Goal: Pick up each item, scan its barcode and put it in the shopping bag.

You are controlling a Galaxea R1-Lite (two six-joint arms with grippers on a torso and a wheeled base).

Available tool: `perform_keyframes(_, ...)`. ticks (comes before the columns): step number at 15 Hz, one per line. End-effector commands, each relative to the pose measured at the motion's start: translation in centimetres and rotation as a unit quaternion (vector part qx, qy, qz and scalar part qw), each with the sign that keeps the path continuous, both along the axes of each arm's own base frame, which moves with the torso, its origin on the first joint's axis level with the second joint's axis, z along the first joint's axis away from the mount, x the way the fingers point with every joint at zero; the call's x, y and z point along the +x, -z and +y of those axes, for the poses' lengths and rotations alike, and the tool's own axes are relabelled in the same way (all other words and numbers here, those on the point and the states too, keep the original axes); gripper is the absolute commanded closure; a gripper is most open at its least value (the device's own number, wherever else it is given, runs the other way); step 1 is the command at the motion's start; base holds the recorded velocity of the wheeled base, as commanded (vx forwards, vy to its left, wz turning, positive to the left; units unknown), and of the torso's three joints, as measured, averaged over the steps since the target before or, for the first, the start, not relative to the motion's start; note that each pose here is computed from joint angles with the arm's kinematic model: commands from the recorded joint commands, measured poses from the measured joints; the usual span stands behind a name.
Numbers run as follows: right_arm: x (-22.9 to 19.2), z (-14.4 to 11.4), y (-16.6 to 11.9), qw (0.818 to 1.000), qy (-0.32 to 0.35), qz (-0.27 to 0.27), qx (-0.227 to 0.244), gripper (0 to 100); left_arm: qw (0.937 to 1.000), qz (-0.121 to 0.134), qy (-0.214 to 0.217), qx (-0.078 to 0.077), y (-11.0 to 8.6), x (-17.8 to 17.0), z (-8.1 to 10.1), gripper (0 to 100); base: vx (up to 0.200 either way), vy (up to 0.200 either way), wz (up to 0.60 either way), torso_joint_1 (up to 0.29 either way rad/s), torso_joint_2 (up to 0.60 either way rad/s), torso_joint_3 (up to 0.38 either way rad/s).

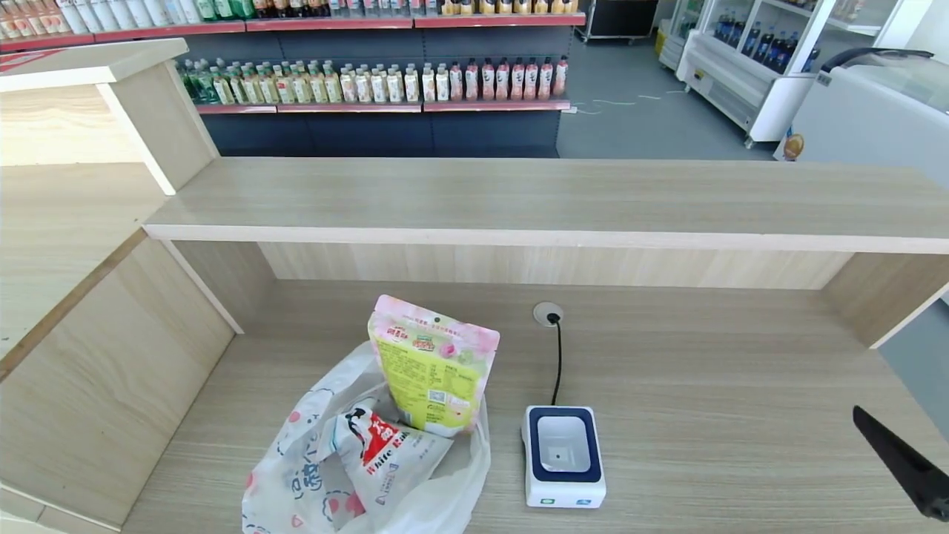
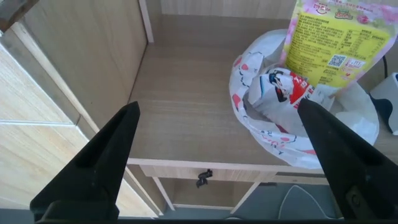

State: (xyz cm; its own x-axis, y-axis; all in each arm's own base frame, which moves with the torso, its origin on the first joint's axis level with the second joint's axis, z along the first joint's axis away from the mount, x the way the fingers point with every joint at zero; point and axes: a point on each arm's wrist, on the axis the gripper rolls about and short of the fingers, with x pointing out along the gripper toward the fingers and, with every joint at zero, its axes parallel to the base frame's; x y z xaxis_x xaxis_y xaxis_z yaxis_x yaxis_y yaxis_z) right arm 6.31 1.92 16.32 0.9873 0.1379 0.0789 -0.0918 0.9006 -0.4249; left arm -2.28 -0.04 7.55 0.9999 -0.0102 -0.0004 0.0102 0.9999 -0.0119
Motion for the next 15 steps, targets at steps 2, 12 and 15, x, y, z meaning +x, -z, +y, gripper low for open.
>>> perform_keyframes(2,-5.0,-2.2,3.6,0.996,0.076,-0.011,0.041,0,1.0000,0.000,0.000,0.000,0.0,0.0,0.0,0,0.000,0.000,0.00,0.000,0.00,0.000)
perform_keyframes(12,-8.4,-2.4,8.5,0.976,0.183,0.042,0.108,0,1.0000,0.000,0.000,0.000,0.0,0.0,0.0,0,0.000,0.000,0.00,0.000,0.00,0.000)
perform_keyframes(15,-8.5,-2.4,8.6,0.976,0.184,0.038,0.107,0,1.0000,0.000,0.000,0.000,0.0,0.0,0.0,0,0.000,0.000,0.00,0.000,0.00,0.000)
